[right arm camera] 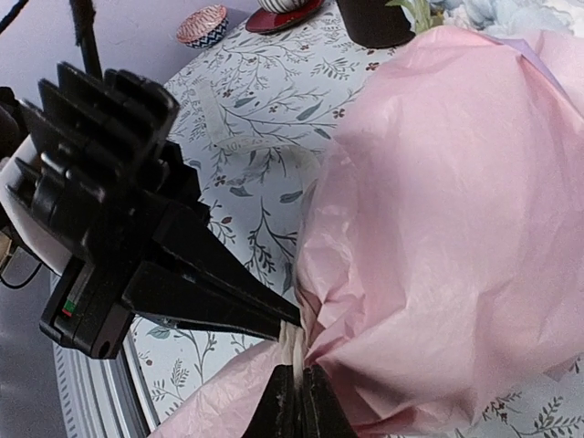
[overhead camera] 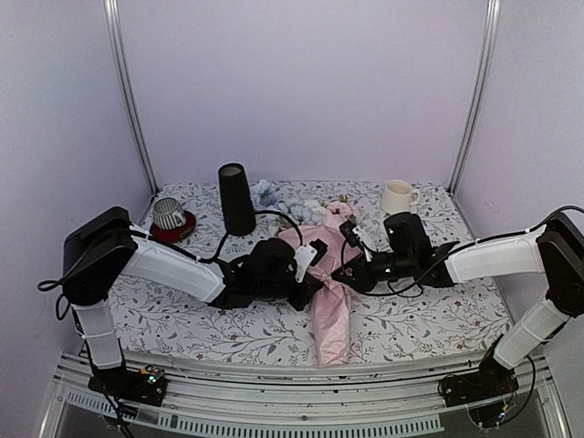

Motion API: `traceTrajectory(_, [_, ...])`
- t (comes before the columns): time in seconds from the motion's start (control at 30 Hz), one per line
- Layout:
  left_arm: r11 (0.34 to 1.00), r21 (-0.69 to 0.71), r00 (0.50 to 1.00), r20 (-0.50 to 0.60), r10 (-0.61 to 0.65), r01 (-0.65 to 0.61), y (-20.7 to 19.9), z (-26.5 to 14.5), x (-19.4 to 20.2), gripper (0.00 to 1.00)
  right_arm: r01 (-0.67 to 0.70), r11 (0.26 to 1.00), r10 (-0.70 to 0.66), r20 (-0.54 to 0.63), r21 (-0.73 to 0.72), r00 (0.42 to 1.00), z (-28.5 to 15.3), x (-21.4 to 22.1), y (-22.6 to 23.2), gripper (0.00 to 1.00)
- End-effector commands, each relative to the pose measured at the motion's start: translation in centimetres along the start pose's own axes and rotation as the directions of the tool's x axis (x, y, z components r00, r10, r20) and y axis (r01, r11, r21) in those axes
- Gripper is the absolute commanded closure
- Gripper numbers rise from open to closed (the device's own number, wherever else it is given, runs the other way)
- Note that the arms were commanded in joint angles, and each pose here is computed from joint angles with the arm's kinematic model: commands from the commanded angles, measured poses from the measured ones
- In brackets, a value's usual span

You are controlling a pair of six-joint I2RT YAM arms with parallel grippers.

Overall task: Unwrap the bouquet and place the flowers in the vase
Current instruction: Untie the half-tied ribbon from the folded wrapping paper.

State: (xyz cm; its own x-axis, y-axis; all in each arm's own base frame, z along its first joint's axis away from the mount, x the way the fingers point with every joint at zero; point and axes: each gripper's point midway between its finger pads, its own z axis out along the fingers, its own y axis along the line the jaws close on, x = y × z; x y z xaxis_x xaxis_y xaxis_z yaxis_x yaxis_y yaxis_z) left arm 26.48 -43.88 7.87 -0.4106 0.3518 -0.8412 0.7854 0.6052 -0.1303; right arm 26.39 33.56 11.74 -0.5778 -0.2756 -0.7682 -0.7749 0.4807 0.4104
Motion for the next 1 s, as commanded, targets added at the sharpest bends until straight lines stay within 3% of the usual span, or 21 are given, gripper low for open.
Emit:
traceTrajectory(0.0, [0.998,-0.058,0.999,0.031,-0.029,0.031,0.8,-0.8,-0.7,1.00,-0.006,0.996,0.003,0.030,0.088,1.000,-1.3,-0.1,-0.8,0.95])
traceTrajectory(0.23, [0.991,-0.101,0.996,0.003,-0.086,0.086,1.7,-1.1,0.3,1.00,-0.037,0.972,0.014,0.102,0.234,0.995,-4.1,-0.2,-2.5,0.96])
traceTrajectory(0.53, [0.991,-0.090,0.995,-0.008,-0.104,0.103,1.5,-1.2,0.6,1.00,-0.035,0.974,0.014,0.097,0.225,0.995,-4.5,-0.1,-2.2,0.95])
traceTrajectory(0.97, [0.988,-0.101,0.993,-0.022,-0.117,0.114,1.7,-1.6,1.2,1.00,-0.202,0.899,0.181,0.088,0.389,0.979,-4.9,3.8,-6.7,0.92])
